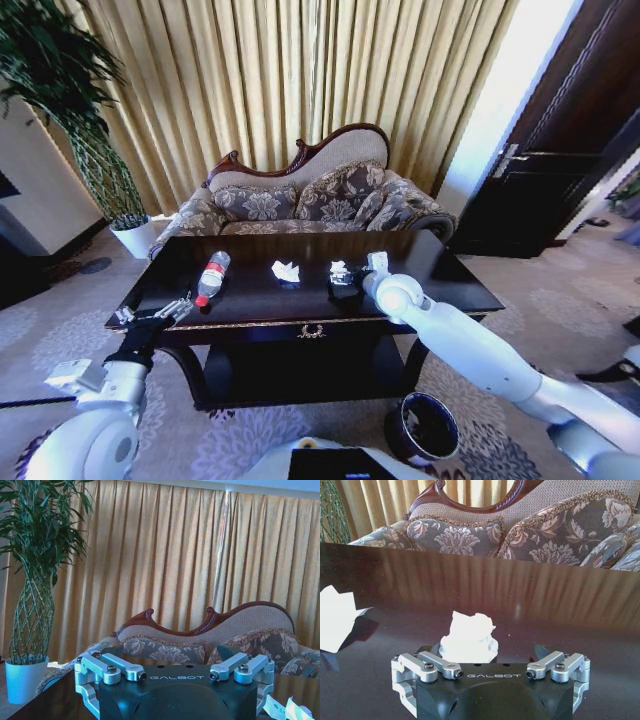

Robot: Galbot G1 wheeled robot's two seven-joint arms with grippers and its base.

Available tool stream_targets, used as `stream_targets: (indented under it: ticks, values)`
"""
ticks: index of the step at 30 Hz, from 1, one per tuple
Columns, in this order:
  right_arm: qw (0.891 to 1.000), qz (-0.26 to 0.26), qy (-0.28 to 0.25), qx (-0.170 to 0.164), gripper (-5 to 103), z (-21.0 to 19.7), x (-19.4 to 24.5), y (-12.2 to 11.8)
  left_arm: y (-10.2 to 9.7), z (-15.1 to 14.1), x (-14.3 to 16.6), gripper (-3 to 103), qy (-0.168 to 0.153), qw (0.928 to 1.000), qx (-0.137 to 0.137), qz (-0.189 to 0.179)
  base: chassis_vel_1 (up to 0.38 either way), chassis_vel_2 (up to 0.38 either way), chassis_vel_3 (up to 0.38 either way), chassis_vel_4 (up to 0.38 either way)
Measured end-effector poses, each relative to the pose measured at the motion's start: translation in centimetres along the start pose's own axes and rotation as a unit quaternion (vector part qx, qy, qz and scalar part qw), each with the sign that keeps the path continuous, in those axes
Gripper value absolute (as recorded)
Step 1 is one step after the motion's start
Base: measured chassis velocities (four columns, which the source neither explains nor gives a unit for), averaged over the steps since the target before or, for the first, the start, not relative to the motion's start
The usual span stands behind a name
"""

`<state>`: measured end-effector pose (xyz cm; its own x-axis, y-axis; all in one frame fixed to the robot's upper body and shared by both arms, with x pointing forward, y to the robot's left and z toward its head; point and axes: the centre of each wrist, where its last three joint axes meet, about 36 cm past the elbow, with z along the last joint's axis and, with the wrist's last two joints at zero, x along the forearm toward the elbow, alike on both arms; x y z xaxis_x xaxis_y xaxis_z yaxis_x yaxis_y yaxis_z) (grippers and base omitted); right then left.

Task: Move to the front of the table and place the trash on the table into the trash bin.

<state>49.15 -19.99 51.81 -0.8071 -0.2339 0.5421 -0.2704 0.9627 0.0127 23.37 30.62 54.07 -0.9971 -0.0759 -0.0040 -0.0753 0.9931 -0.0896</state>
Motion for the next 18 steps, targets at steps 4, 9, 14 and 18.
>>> stream_targets:
  ticks: [4, 9, 14, 18]
  values:
    - [1.0, 0.0, 0.0, 0.002, 94, 0.21, -0.09, -0.13, 0.0, 0.01, 0.01, 100, 0.0, 1.0, 0.001, 0.0, 0.0, 0.0, 0.0, 0.0]
    - [1.0, 0.003, -0.003, 0.002, 79, 0.37, -0.08, -0.27, -0.01, -0.01, -0.01, 100, -0.002, 1.0, 0.001, 0.0, 0.0, 0.0, 0.0, 0.0]
    - [1.0, 0.003, -0.006, 0.0, 62, 0.61, -0.08, -0.3, -0.01, -0.01, -0.02, 100, -0.002, 1.0, 0.001, 0.002, 0.0, 0.0, 0.0, 0.0]
    - [1.0, 0.004, -0.007, 0.0, 40, 0.75, -0.06, -0.3, 0.01, -0.02, -0.01, 100, -0.003, 1.0, 0.001, 0.004, 0.0, 0.0, 0.0, 0.0]
